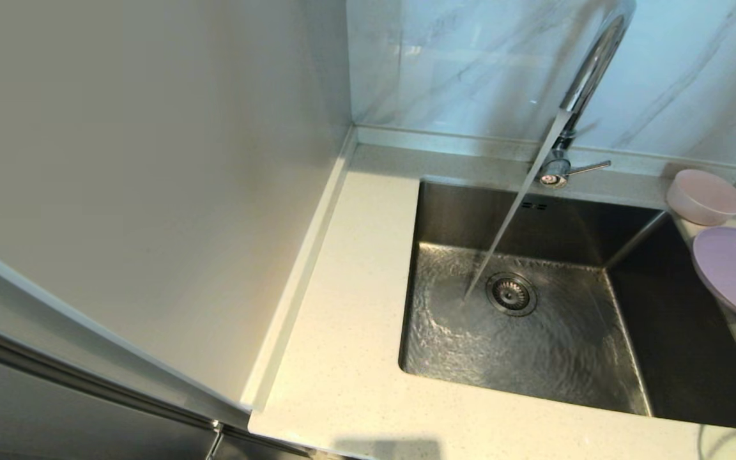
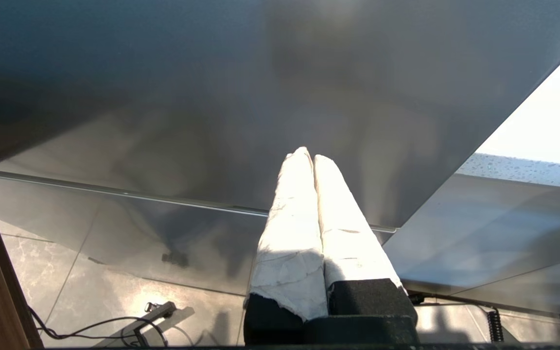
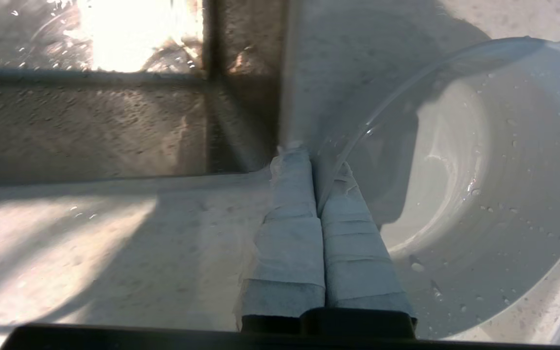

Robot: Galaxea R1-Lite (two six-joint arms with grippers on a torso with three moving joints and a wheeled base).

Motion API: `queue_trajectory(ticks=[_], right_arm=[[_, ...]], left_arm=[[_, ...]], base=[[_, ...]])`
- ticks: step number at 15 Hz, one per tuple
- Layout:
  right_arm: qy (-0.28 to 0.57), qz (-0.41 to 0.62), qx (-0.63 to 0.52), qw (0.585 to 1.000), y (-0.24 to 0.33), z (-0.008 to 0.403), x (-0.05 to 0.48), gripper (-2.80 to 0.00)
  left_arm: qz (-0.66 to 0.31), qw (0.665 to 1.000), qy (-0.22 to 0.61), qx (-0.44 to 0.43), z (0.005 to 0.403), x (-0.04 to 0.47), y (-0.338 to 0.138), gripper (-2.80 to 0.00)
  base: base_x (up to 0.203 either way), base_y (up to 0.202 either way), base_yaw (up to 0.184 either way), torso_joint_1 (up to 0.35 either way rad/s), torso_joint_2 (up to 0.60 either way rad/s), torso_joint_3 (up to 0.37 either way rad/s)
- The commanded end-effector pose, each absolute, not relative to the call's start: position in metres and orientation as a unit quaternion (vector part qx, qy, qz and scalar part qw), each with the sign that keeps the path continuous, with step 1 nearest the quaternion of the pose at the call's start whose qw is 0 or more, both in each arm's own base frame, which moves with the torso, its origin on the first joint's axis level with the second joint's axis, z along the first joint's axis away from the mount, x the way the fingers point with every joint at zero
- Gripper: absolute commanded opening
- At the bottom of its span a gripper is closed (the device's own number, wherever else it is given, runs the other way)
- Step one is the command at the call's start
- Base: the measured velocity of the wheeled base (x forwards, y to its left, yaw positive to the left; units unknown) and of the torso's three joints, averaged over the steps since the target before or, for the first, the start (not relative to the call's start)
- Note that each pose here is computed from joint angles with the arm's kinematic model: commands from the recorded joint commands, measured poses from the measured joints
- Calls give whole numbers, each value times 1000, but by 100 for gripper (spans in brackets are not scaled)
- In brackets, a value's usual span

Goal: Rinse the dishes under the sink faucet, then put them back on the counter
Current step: Place the bowl on the table

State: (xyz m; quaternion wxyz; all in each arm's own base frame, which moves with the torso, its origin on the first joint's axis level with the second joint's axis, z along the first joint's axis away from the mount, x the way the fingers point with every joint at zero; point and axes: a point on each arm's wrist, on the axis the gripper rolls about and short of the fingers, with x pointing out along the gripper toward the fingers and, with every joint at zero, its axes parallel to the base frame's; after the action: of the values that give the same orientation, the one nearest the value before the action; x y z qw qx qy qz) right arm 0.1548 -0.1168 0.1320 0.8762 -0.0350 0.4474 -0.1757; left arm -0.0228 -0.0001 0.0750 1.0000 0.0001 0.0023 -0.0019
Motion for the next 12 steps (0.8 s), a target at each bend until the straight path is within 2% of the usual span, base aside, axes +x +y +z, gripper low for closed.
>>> queue_trajectory(ticks=[1, 3, 4, 5, 12], right_arm=[[450, -185, -22, 873, -129, 130, 157, -280], [446, -187, -19, 875, -133, 132, 156, -280], [444, -189, -18, 875, -134, 133, 155, -18], [442, -190, -18, 876, -135, 134, 156, 0], [364, -190, 3, 912, -154, 165, 152, 0]], left_arm=[[-2, 1000, 2, 0, 75, -23, 0, -280], [-2, 1000, 2, 0, 75, -23, 0, -280], [-2, 1000, 2, 0, 75, -23, 0, -280], [-2, 1000, 2, 0, 75, -23, 0, -280], [-2, 1000, 2, 0, 75, -23, 0, -280]], base=[[0, 0, 0, 0, 0, 0], [0, 0, 0, 0, 0, 0], [0, 0, 0, 0, 0, 0], [0, 0, 0, 0, 0, 0], [0, 0, 0, 0, 0, 0]])
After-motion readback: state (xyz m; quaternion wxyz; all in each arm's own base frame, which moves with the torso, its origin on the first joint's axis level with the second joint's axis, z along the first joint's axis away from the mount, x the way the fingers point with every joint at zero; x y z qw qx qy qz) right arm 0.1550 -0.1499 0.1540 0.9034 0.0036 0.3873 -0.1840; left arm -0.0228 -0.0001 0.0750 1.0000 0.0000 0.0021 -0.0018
